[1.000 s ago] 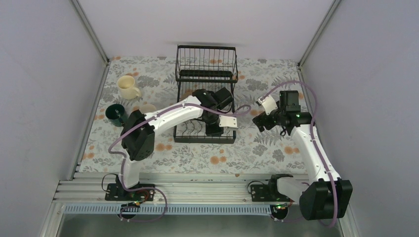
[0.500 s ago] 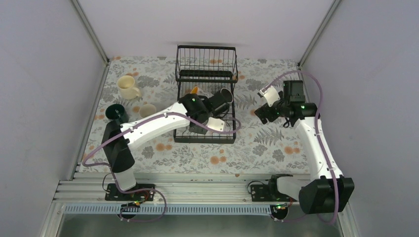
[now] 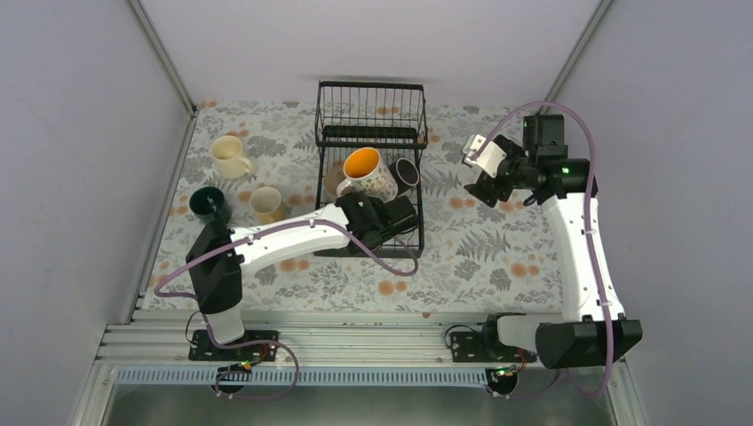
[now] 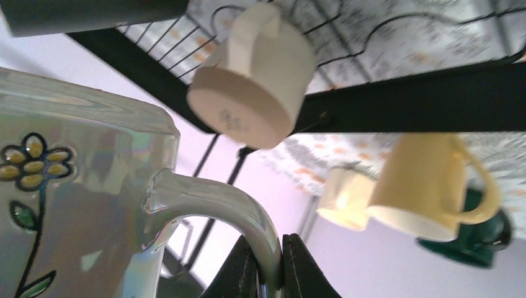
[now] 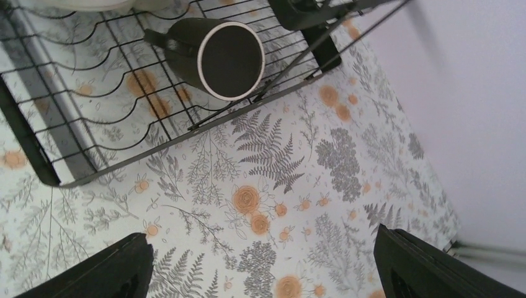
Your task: Unload the cups from the dish rack
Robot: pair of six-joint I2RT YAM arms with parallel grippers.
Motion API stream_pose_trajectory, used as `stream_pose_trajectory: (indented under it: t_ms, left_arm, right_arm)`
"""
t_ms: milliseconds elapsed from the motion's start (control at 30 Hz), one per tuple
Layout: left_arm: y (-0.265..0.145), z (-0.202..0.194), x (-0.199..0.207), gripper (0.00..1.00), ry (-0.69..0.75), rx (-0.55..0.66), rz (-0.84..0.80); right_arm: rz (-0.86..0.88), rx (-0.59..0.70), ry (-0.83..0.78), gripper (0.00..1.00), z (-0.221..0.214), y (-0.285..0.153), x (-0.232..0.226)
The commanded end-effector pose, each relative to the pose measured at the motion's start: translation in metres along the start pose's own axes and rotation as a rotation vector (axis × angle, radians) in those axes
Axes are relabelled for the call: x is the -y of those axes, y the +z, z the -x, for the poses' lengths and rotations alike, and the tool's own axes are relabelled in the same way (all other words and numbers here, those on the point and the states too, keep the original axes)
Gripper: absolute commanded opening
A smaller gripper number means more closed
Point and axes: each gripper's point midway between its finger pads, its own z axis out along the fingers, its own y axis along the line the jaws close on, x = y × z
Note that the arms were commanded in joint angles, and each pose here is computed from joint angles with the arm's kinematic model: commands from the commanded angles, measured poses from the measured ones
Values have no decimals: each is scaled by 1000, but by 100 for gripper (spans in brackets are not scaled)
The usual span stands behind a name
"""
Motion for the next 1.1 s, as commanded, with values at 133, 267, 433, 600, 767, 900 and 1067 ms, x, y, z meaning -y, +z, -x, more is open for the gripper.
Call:
stream_pose_trajectory:
  t_ms: [133,267,433,600,767,900,1067]
  left_arm:
    - [-22,-31,-67,2,107,-240,288]
    - [-24,-17,-66,3,218,-247,327]
    - [-24,0,-69,2,311,-265,336]
    - [-26,10,-82,2,333,-285,343]
    - [-23,19,-87,2,339,-296,327]
    - [-18,25,-87,2,328,-293,314]
    - [-12,32,-86,2,313,-291,297]
  right_arm:
    - [60,162,-443,92,37,-35,-15]
    - [20,282,-639,92,55,-48,-24]
    - [46,294,-731,96,61,-47,-31]
    - [141,249,-796,95,56,-34,-47]
    - [201,253,-817,92,62,-25,-60]
    - [267,254,-838,81,65,-17,-86]
    - [349,222,-837,57,56,-3,-110]
